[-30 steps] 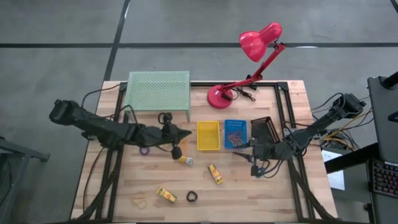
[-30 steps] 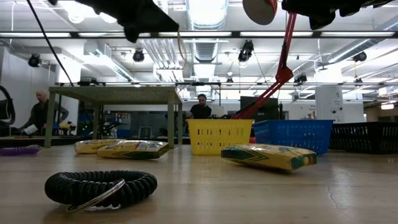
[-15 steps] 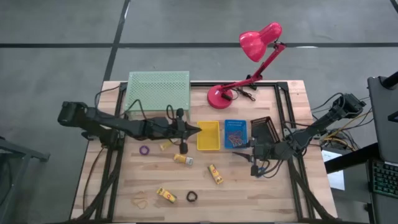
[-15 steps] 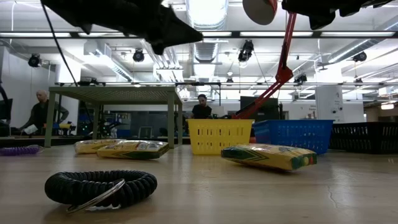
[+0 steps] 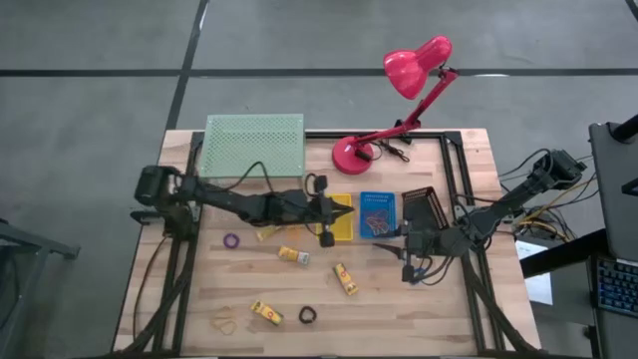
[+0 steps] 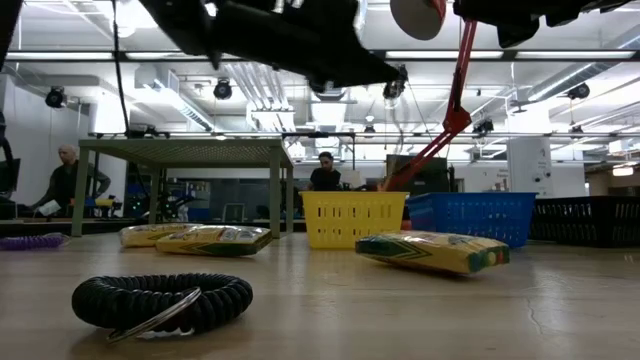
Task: Pick & Place Office Desk Supplies
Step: Put the top yellow rubber band into the blue basket
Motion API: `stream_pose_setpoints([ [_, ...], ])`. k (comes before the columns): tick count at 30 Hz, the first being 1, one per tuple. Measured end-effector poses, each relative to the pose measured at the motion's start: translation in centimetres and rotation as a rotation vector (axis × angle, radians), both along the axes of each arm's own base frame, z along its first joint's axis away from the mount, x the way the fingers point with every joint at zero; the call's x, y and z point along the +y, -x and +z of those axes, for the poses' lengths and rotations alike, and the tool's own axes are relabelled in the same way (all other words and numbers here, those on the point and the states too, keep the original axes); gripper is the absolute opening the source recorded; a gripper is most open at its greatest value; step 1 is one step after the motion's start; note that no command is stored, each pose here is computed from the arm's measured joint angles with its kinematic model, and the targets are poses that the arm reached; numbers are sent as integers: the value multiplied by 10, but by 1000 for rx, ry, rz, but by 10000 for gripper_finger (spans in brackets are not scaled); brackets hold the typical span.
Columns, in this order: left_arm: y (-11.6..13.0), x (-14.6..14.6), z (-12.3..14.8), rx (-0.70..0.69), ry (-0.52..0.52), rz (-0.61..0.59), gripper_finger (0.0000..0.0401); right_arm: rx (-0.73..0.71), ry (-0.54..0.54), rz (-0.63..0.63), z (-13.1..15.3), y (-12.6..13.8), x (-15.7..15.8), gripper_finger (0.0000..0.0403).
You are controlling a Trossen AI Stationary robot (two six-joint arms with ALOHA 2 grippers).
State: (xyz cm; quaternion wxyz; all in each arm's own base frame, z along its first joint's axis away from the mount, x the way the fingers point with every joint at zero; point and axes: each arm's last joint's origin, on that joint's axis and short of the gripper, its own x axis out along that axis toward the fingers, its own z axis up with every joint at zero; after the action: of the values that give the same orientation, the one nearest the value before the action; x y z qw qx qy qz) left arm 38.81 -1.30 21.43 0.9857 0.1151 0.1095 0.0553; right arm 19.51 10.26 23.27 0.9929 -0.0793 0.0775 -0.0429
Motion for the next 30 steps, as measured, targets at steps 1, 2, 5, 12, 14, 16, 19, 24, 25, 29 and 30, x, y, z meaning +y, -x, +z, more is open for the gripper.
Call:
stream_pose_setpoints([
  [1, -5, 1, -1, 4, -14, -12, 3, 0, 0, 0, 0, 0, 0, 68],
  [2, -11, 2, -2, 6, -26, -22, 3, 0, 0, 0, 0, 0, 0, 68],
  [5, -25, 5, -3, 2, -54, -62, 3, 0, 0, 0, 0, 0, 0, 68],
  [12, -51, 15, -13, 4, -47, -117, 3, 1, 1, 0, 0, 0, 0, 68],
  [14, -56, 17, -18, 7, -42, -127, 3, 1, 1, 0, 0, 0, 0, 68],
  [16, -59, 19, -28, 31, -32, -128, 3, 2, 1, 0, 0, 0, 0, 68],
  [19, -61, 21, -40, 58, -26, -128, 4, 1, 1, 0, 0, 0, 0, 68],
  [24, -63, 27, -54, 96, 24, -105, 6, 1, 1, 1, 0, 0, 0, 68],
  [25, -62, 28, -56, 107, 34, -100, 7, 2, 1, 1, 0, 0, 0, 68],
  [29, -61, 31, -65, 163, 71, -81, 7, 1, 1, 0, 0, 0, 0, 68],
  [30, -60, 32, -67, 184, 77, -77, 7, 1, 1, 0, 0, 0, 0, 68],
])
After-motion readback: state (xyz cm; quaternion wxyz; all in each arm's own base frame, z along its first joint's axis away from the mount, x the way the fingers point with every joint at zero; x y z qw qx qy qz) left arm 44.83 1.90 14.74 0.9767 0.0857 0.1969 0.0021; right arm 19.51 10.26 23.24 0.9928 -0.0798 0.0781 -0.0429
